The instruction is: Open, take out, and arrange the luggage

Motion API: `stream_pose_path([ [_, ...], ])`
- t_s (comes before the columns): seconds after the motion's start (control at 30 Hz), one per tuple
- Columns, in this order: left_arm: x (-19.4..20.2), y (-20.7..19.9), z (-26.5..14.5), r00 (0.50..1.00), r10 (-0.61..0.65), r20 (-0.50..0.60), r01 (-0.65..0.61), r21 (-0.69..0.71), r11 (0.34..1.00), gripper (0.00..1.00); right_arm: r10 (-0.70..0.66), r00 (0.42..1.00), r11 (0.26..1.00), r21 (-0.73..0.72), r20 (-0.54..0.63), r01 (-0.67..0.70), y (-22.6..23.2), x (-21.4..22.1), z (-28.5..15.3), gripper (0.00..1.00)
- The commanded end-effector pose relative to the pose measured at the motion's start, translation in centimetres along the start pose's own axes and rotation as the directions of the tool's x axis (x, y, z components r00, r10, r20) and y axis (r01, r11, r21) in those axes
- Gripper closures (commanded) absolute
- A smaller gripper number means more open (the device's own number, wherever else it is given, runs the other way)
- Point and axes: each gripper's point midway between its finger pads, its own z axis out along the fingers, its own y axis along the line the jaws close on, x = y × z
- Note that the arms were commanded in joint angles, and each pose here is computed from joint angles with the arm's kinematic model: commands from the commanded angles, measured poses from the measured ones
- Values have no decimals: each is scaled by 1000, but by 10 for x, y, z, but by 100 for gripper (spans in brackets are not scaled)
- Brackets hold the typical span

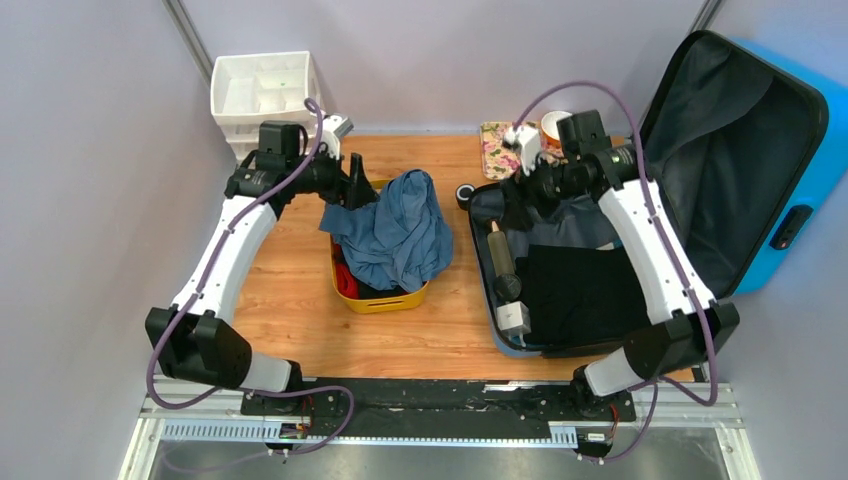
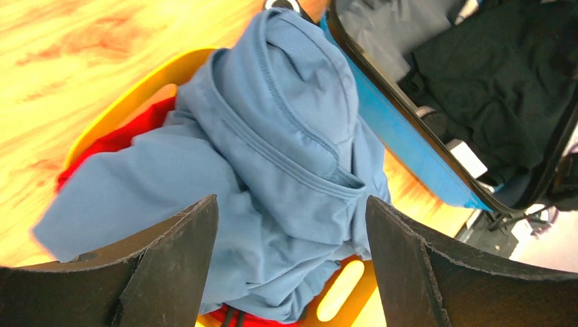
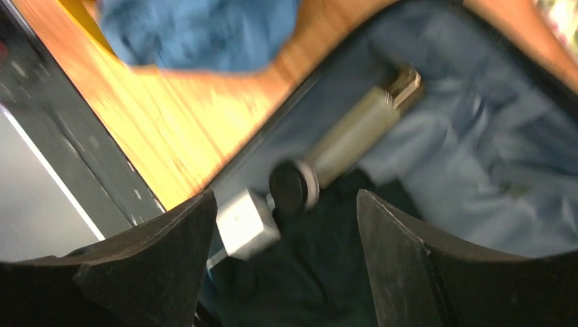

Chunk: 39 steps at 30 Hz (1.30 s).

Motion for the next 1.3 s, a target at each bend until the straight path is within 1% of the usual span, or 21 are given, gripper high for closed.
stream_pose_path([
  [0.0, 9, -31, 6, 998, 45, -37, -41, 98, 994, 14, -141, 919, 990, -29, -369, 140, 17, 118, -33, 22],
  [0.03, 13, -36, 9, 997, 57, -45, -52, 110, 993, 13, -123, 896, 992, -52, -426, 112, 21, 143, -30, 23],
  [0.1, 23, -52, 18, 993, 107, -49, -100, 128, 987, 13, -145, 877, 989, -43, -458, 141, 23, 164, -36, 23],
  [0.17, 29, -64, 27, 990, 133, -44, -125, 148, 981, 13, -123, 848, 992, -47, -515, 115, 25, 192, -33, 23],
  [0.27, 45, -73, 37, 988, 128, -86, -111, 174, 979, 13, -102, 814, 995, -54, -572, 86, 28, 223, -28, 21],
  [0.37, 57, -78, 45, 990, 82, -115, -58, 200, 978, 13, -74, 808, 997, -37, -585, 64, 28, 234, -17, 18],
  [0.4, 63, -78, 48, 990, 59, -131, -32, 198, 980, 13, -51, 791, 999, -24, -610, 46, 29, 243, -14, 17],
  [0.57, 64, -69, 56, 993, 7, -116, 10, 142, 990, 12, -44, 753, 996, 33, -656, 87, 19, 267, 6, 17],
  [0.6, 67, -68, 57, 993, -2, -119, 19, 137, 990, 12, -32, 721, 993, 63, -692, 104, 13, 282, 7, 17],
  [0.73, 67, -67, 63, 993, -44, -107, 58, 131, 990, 12, -11, 691, 981, 128, -723, 149, -7, 294, 18, 21],
  [0.77, 68, -66, 65, 993, -54, -108, 68, 129, 989, 12, -10, 670, 974, 144, -742, 173, -15, 295, 17, 24],
  [0.8, 67, -66, 66, 993, -54, -107, 68, 130, 989, 12, -13, 666, 972, 147, -746, 184, -17, 293, 17, 38],
  [0.87, 67, -63, 69, 993, -59, -106, 72, 124, 990, 12, -6, 691, 970, 163, -723, 179, -19, 278, 16, 63],
  [0.9, 68, -63, 71, 992, -66, -111, 79, 123, 989, 12, -3, 717, 972, 166, -697, 166, -18, 268, 16, 85],
  [0.93, 66, -64, 72, 993, -62, -104, 76, 130, 989, 12, 7, 751, 975, 171, -660, 141, -17, 253, 14, 95],
  [0.97, 68, -64, 73, 992, -73, -106, 87, 130, 988, 12, 10, 776, 976, 174, -630, 129, -17, 241, 12, 100],
  [1.0, 68, -65, 74, 992, -77, -103, 90, 134, 987, 12, 15, 813, 982, 163, -583, 99, -13, 228, 11, 100],
  [1.03, 65, -66, 77, 993, -75, -87, 87, 141, 986, 12, 52, 830, 982, 180, -556, 59, -16, 222, 5, 100],
  [1.1, 66, -72, 81, 992, -91, -89, 104, 150, 983, 12, 65, 888, 984, 179, -456, 21, -20, 188, -3, 100],
  [1.2, 55, -84, 87, 992, -114, -52, 122, 186, 975, 12, 127, 928, 982, 173, -350, -70, -26, 160, -19, 100],
  [1.27, 41, -89, 92, 991, -133, -12, 133, 175, 975, 12, 177, 929, 975, 184, -325, -122, -34, 159, -27, 100],
])
